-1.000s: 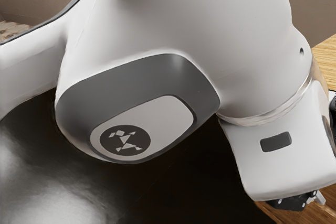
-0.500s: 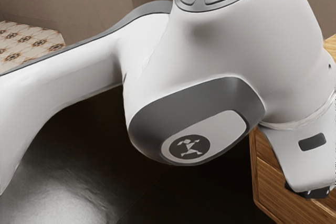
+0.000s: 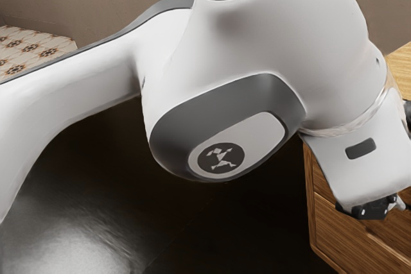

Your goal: Pull the drawer handle with one arm to open the drawer

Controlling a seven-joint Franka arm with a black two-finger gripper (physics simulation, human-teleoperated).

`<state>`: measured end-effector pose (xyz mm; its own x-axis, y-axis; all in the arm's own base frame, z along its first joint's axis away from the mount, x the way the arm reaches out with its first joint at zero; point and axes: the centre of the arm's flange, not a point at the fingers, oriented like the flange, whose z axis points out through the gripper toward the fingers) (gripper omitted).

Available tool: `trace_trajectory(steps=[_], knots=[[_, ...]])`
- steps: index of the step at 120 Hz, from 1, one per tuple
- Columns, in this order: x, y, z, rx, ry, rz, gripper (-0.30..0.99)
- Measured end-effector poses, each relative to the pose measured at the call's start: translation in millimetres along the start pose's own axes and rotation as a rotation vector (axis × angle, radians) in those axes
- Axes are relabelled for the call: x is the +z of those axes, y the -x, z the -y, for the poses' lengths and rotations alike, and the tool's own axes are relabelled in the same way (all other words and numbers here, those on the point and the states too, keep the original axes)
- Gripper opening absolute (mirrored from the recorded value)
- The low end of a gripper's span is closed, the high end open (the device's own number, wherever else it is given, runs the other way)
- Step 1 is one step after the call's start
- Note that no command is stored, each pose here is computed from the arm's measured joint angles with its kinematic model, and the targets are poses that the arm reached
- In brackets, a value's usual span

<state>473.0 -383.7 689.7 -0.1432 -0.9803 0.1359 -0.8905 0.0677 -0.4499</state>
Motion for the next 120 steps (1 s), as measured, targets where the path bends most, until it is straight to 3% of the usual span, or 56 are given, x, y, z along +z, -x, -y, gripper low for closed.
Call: trace_trajectory(steps=[44, 94, 120], knots=[[18, 15, -6, -0.024, 0.026, 0.012, 0.22], [20, -4, -23, -0.006, 0.025, -0.003, 0.01], [-4, 8, -63, 0.014, 0.002, -0.006, -0.04]])
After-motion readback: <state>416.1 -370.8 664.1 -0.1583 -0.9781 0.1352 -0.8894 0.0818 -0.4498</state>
